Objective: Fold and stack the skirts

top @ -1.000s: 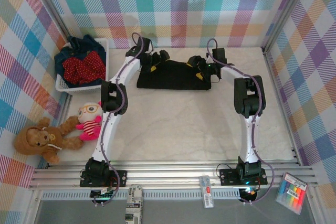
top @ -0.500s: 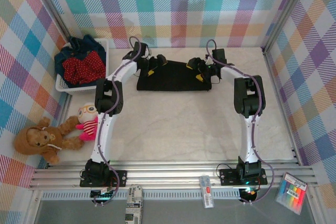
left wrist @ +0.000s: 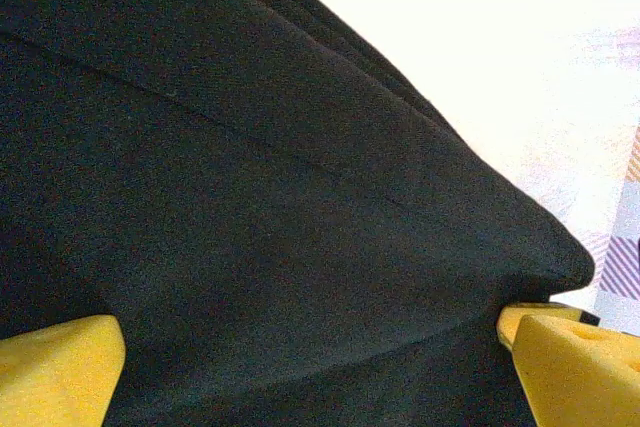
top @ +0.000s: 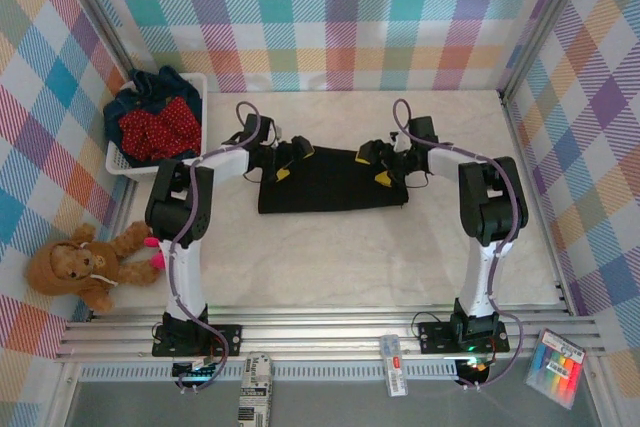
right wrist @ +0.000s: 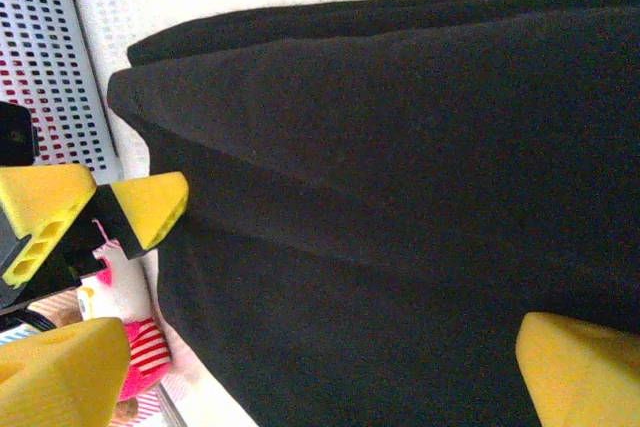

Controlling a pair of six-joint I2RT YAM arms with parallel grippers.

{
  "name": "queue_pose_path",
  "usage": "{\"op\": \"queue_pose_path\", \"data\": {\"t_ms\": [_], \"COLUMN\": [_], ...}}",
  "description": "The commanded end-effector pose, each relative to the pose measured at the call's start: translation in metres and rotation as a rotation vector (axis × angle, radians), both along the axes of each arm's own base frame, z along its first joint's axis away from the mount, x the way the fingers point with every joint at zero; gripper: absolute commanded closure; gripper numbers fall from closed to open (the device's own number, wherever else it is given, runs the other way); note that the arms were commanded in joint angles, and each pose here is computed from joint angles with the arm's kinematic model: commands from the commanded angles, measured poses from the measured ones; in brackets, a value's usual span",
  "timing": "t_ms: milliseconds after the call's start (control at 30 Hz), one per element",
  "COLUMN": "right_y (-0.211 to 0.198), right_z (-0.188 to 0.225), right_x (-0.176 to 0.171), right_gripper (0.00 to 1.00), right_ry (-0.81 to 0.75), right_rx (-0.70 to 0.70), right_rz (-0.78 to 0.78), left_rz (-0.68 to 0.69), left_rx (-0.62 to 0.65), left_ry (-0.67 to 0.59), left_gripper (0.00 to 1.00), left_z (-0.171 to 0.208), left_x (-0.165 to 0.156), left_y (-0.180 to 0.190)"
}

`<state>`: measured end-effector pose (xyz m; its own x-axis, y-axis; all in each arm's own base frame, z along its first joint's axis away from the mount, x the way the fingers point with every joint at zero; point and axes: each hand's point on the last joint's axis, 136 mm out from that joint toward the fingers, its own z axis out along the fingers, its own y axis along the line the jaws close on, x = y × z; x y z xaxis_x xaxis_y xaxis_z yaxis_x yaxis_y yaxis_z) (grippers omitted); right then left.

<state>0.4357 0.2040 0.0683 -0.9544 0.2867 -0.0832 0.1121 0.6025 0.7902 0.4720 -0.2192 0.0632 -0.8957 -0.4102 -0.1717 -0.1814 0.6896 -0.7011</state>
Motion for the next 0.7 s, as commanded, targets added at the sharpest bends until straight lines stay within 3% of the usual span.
{"op": "queue_pose_path", "data": {"t_ms": [0, 133, 367, 667], "right_y": [0.006, 0.025, 0.062, 0.063], "right_z": [0.023, 0.053, 0.059, 0.025], "right_x": [0.005, 0.027, 0.059, 0.087], "right_gripper": [0.01, 0.01, 0.01, 0.01], "right_ry": [-0.040, -0.143, -0.155, -0.151], "right_rx": [0.005, 0.085, 0.178, 0.169], "right_rz": [-0.067, -0.147, -0.156, -0.233], "left_rz": [0.017, -0.001, 0.028, 0.077], "left_rx": [-0.048, -0.118, -0.184, -0.009], "left_ry": [-0.008, -0.027, 0.001, -0.030], "left_gripper": [0.00, 0.00, 0.00, 0.00], "left_z": [0.032, 0.058, 0.051, 0.015], "left_x": [-0.005, 0.001, 0.028, 0.080], "left_y": [-0.012, -0.039, -0.062, -0.045]}}
